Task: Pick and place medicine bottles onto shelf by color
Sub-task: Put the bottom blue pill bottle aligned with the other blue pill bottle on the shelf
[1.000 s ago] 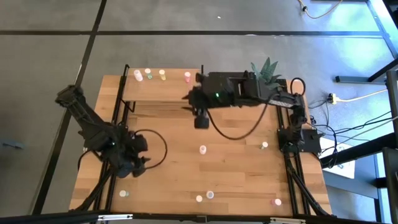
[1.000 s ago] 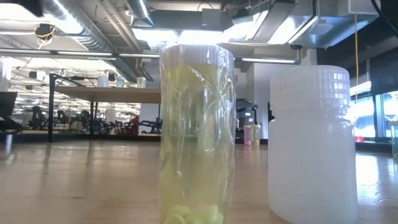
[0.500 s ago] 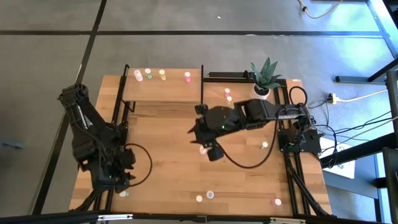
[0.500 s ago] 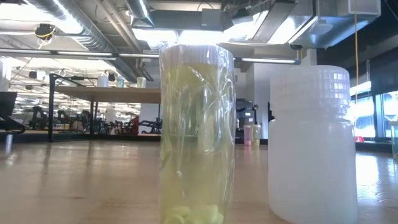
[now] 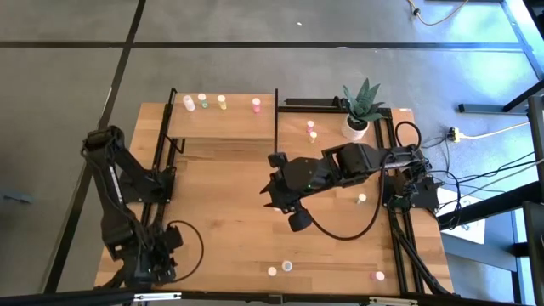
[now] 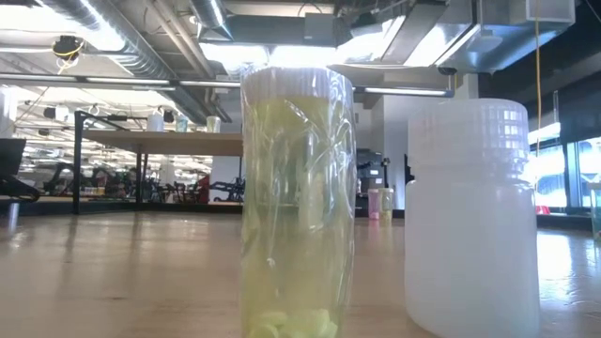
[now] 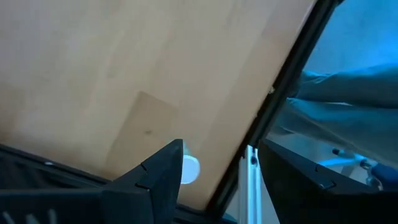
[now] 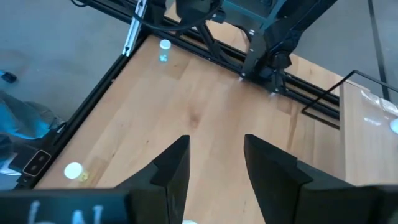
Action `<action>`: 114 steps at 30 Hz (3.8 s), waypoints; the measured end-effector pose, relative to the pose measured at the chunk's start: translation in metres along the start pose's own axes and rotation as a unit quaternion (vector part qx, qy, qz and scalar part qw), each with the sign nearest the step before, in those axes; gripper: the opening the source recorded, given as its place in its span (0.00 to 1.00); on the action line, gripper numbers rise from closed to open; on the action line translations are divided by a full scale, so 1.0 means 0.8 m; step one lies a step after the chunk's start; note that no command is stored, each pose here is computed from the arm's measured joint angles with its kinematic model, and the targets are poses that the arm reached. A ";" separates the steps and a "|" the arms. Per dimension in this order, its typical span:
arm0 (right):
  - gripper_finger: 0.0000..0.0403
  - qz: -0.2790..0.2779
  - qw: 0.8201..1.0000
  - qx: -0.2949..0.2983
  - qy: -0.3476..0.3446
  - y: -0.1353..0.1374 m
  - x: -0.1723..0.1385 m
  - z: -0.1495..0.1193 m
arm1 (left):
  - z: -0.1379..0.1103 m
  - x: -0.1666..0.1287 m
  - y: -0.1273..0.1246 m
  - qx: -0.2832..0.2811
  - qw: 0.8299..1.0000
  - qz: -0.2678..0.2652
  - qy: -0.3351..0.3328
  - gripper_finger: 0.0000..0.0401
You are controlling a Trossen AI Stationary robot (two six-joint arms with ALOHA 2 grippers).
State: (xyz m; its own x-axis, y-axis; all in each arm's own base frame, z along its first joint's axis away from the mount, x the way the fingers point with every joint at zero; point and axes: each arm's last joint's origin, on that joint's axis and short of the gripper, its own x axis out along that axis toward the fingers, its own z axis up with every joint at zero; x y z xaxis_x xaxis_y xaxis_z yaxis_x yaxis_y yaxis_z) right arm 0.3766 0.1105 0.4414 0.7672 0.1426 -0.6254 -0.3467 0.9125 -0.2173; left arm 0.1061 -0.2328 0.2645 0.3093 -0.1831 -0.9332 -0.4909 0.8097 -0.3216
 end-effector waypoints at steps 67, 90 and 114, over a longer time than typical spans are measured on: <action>0.38 0.020 0.997 0.066 -0.031 0.001 0.008 0.005 | -0.068 0.072 0.000 0.177 0.979 0.098 -0.005 0.50; 0.38 0.024 0.996 0.075 -0.029 0.002 0.015 0.003 | -0.068 0.072 0.000 0.177 0.979 0.098 -0.005 0.50; 0.38 0.081 0.994 0.064 -0.043 0.006 0.014 0.006 | -0.069 0.085 0.015 0.182 0.975 0.123 0.020 0.50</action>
State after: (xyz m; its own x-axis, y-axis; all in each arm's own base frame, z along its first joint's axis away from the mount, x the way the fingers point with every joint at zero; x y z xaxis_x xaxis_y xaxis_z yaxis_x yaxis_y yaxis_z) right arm 0.3857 0.1179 0.4369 0.7522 0.3198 -0.5761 -0.4028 0.9151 -0.0179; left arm 0.0759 -0.2663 0.1880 0.1835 0.0253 -0.9827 -0.2215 0.9750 -0.0162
